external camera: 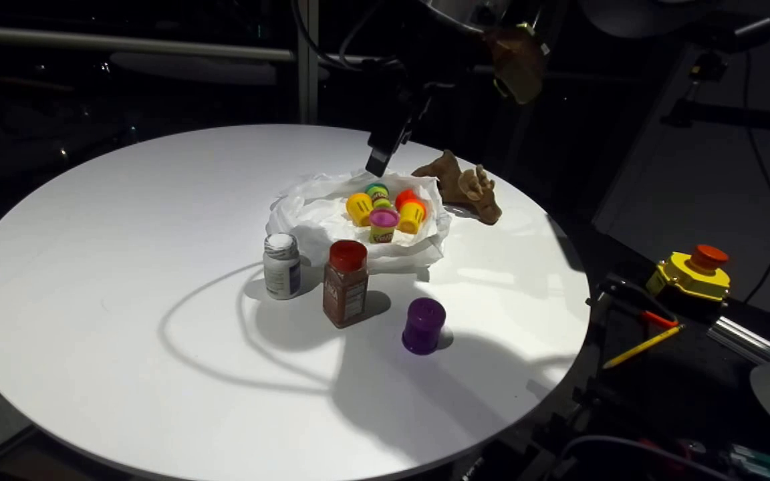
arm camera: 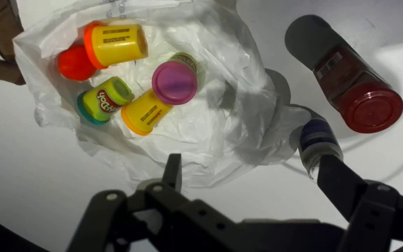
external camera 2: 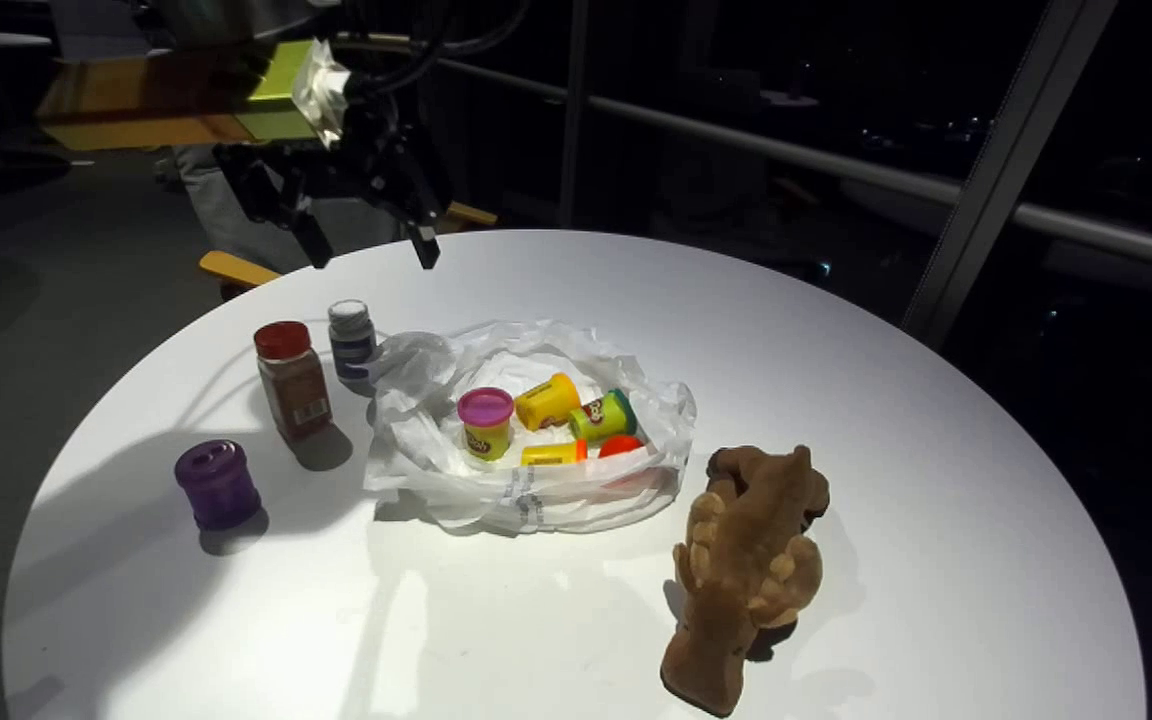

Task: Remove the contents in the plastic bag and put them on the table.

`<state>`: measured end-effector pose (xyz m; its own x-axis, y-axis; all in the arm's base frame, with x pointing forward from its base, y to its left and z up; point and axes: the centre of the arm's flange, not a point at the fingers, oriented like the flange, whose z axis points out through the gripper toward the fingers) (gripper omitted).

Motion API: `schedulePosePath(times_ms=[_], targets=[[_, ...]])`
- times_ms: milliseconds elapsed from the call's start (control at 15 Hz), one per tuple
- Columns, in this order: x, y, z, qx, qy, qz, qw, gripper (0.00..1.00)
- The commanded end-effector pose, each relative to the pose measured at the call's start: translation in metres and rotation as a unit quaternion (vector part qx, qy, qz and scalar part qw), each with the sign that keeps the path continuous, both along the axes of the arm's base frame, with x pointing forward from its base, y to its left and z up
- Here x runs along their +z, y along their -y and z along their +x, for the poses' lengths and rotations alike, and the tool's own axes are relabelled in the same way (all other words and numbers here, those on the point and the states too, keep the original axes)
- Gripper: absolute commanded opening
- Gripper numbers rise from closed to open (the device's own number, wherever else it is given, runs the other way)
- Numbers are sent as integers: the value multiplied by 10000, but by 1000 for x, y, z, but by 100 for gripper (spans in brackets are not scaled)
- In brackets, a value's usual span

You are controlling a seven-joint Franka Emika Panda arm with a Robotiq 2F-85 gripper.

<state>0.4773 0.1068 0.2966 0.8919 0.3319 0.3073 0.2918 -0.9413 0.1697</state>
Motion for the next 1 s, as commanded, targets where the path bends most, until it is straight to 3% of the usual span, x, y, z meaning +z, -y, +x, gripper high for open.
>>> schedulePosePath(times_ms=[0, 333, 400, 733, 933], targets=[[-37, 9, 24, -541, -315, 160, 9979, 100], [-101, 18, 18, -1127, -731, 178, 9908, 100], [-90, 55, 64, -1224, -759, 211, 9893, 100], [-83, 116, 124, -1805, -527, 367, 9815, 100], [-78, 136, 150, -1842, -558, 520, 9799, 100]])
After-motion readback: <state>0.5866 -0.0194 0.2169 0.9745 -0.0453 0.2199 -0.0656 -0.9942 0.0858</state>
